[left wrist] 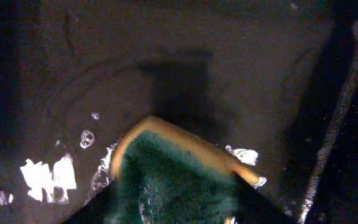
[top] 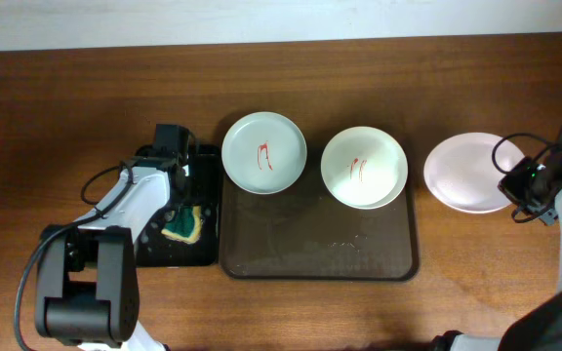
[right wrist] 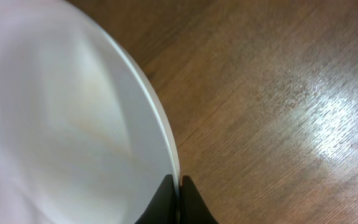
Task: Clean dirty plates on tray and stack at the side
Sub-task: 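Lift the front plate with the right gripper and place it right of tray, then grip the back-left plate with the right gripper and pull it forward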
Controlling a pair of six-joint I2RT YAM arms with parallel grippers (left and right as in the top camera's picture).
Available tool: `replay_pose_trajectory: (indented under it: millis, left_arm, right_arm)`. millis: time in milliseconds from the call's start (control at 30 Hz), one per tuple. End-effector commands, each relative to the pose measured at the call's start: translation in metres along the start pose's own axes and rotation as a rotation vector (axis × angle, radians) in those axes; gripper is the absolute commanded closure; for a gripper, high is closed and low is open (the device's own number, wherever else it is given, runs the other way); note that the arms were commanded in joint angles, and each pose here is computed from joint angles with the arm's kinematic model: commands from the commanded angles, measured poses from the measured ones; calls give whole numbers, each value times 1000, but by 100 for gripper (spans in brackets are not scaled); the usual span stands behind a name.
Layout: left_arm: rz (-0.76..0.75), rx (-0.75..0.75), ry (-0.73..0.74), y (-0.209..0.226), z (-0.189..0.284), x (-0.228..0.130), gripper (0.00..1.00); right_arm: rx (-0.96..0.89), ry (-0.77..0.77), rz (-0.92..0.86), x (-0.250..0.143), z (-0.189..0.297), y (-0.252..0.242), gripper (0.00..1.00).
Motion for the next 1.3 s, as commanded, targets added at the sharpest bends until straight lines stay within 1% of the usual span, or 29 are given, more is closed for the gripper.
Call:
replay_pose_trajectory:
  millis: [0, 33, 100, 133, 167, 200, 233, 267, 300, 333, 367, 433, 467, 533, 600, 633, 700, 733, 767, 833, 900, 1000, 1033, 1067, 1133, 1167, 1200, 1267]
  left_arm:
    - [0, -11, 15, -2, -7, 0, 92]
    - [0, -11, 14, -2, -7, 0, 100]
    - [0, -12, 12, -3, -6, 1, 100]
    - [2, -14, 3, -3, -4, 5, 100]
    - [3, -21, -20, -5, 3, 11, 100]
    - [4, -28, -45, -6, 12, 17, 32]
    - [6, -35, -73, -7, 25, 24, 24]
    - [7, -39, -87, -6, 35, 26, 23]
    - [6, -36, -76, -4, 46, 19, 22]
    - [5, -28, -45, -1, 50, 11, 20]
    - [2, -13, 10, 2, 50, -2, 18]
    - [-2, 7, 82, 7, 50, -20, 18]
    - [-3, 12, 100, 8, 47, -26, 13]
    - [-4, 12, 128, 10, 42, -36, 12]
    - [-5, 15, 137, 11, 39, -41, 12]
    - [-5, 15, 138, 11, 39, -41, 12]
    - [-5, 15, 136, 11, 39, -40, 12]
    - [-5, 14, 134, 11, 39, -40, 12]
    - [-4, 14, 134, 11, 39, -40, 12]
    - [-5, 14, 134, 11, 39, -40, 12]
    - [-5, 14, 134, 11, 39, -40, 12]
    - [-4, 14, 134, 11, 39, -40, 12]
    - [-4, 14, 134, 11, 39, -40, 12]
    - [-4, 14, 134, 11, 39, -40, 12]
    - [-4, 14, 134, 11, 39, -40, 12]
    - [-4, 14, 134, 11, 39, -40, 12]
    - [-4, 14, 134, 11, 39, -40, 12]
    - [-4, 15, 134, 11, 39, -40, 12]
  right_arm:
    - [-35, 54, -36, 3, -21, -10, 96]
    - [-43, 74, -38, 1, -28, -12, 96]
    - [-48, 92, -36, 0, -36, -11, 95]
    - [-28, 89, -37, 1, -37, -8, 90]
    - [39, 100, -39, 1, -36, 3, 77]
    - [110, 111, -24, 0, -35, 15, 58]
    - [190, 123, 15, -2, -33, 28, 47]
    - [247, 131, 48, -3, -30, 39, 45]
    - [368, 138, 144, -8, -17, 68, 45]
    - [423, 139, 222, -14, -6, 89, 44]
    - [469, 146, 348, -27, 9, 119, 44]
    - [518, 160, 557, -62, 28, 166, 44]
    - [558, 160, 679, -90, 36, 198, 41]
    - [621, 134, 820, -125, 47, 236, 36]
    - [667, 91, 950, -162, 54, 275, 35]
    - [669, 89, 994, -179, 50, 288, 36]
    - [624, 94, 966, -197, 30, 305, 37]
    - [630, 95, 958, -207, 17, 319, 37]
    - [638, 76, 972, -212, 3, 332, 42]
    - [598, 23, 922, -204, -17, 342, 43]
    - [597, 12, 919, -208, -34, 352, 46]
    - [563, 53, 893, -218, -58, 351, 59]
    - [560, 68, 880, -220, -61, 350, 61]
    - [560, 83, 882, -224, -62, 349, 73]
    - [546, 107, 892, -230, -63, 345, 82]
    - [525, 130, 895, -233, -65, 339, 88]
    - [481, 185, 900, -239, -67, 325, 95]
    - [405, 301, 905, -251, -61, 295, 96]
Point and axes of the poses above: each gripper's point midway between its finger pads, its own z axis back along the fingers, its own y axis along the line the jaws close on, x = y × z, the point moved 1 cm from there along z, back along the fingers, and after that the axes turned 1 degree about z, right-handed, at the moved point
